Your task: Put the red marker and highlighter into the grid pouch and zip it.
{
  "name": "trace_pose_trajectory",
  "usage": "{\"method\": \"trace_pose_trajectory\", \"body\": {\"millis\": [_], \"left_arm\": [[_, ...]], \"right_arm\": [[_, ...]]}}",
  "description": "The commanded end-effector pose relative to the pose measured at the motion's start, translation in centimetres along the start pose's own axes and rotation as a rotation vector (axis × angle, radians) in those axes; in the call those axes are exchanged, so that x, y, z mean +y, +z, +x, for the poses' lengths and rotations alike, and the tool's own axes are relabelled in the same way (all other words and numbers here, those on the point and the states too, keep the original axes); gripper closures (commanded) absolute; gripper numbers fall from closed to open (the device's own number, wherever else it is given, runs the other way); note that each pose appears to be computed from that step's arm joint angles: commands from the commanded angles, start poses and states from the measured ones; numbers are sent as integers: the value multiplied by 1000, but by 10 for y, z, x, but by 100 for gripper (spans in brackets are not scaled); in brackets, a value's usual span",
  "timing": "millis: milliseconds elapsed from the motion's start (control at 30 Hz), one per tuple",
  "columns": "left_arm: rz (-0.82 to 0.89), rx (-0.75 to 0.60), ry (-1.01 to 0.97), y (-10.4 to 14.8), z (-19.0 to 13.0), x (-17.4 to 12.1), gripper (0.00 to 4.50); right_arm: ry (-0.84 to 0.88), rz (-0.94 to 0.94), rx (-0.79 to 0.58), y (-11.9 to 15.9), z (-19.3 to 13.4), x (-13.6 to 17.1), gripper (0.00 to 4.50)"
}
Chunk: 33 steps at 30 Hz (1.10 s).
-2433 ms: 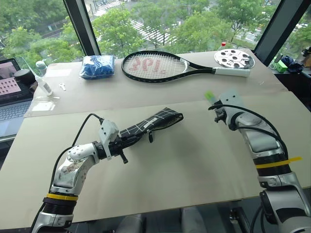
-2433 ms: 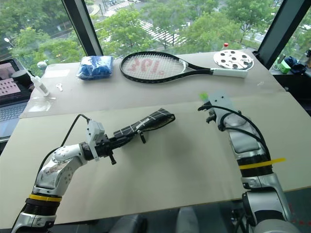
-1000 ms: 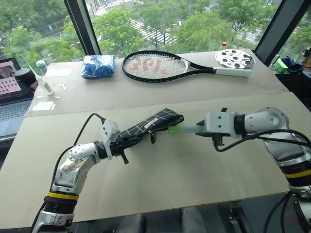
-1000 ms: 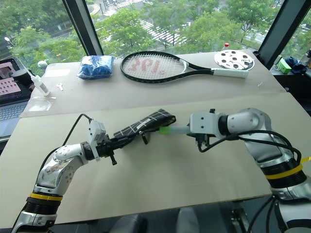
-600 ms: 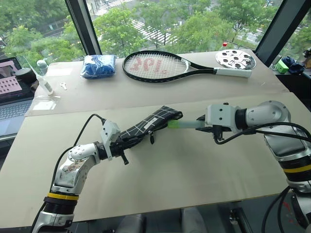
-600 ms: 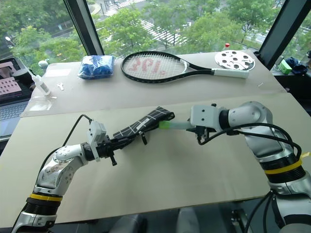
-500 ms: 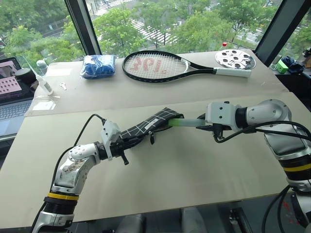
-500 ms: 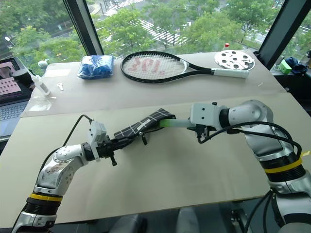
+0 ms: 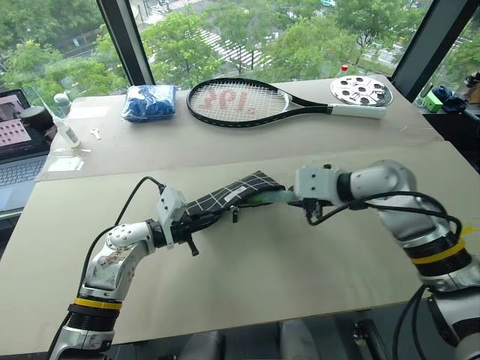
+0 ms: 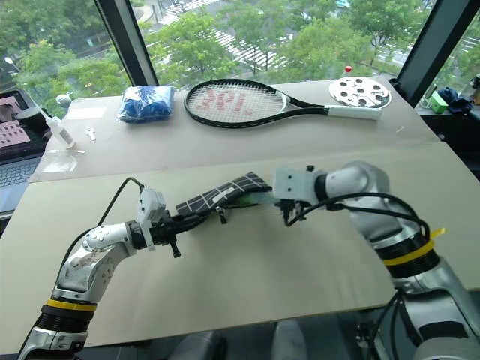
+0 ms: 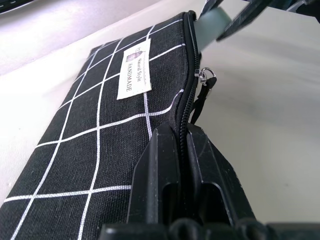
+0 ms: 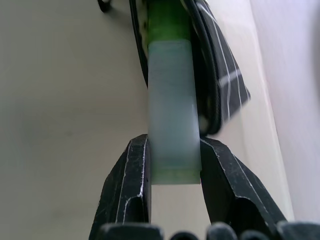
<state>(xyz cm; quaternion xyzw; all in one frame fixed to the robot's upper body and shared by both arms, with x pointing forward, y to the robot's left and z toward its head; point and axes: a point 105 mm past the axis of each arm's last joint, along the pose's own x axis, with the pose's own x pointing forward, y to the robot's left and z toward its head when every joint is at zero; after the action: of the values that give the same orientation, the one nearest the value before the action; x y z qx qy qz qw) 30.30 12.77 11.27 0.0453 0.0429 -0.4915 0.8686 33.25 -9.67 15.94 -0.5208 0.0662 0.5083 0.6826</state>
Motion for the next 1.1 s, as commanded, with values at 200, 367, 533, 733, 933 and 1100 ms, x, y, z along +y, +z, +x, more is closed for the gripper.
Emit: {"method": "trace_pose_trajectory", "body": {"millis": [200, 367, 533, 733, 933, 1100], "left_arm": [[37, -39, -21, 13, 4, -3, 450], [35, -41, -23, 13, 5, -3, 450], [35, -47, -20, 14, 5, -3, 450], [30, -46, -12, 13, 3, -3, 450], [6, -73, 6, 17, 1, 0, 450], [8, -72, 10, 17, 1, 1, 450]], "right_arm": [[-231, -194, 9, 25, 27, -30, 350], [-163, -392, -88, 47, 41, -11, 350], [-134, -352, -105, 38, 41, -9, 250], [-192, -167, -131, 30, 16, -34, 94], [-327, 103, -216, 17, -50, -79, 94], [-113, 547, -439, 7, -89, -42, 94]]}}
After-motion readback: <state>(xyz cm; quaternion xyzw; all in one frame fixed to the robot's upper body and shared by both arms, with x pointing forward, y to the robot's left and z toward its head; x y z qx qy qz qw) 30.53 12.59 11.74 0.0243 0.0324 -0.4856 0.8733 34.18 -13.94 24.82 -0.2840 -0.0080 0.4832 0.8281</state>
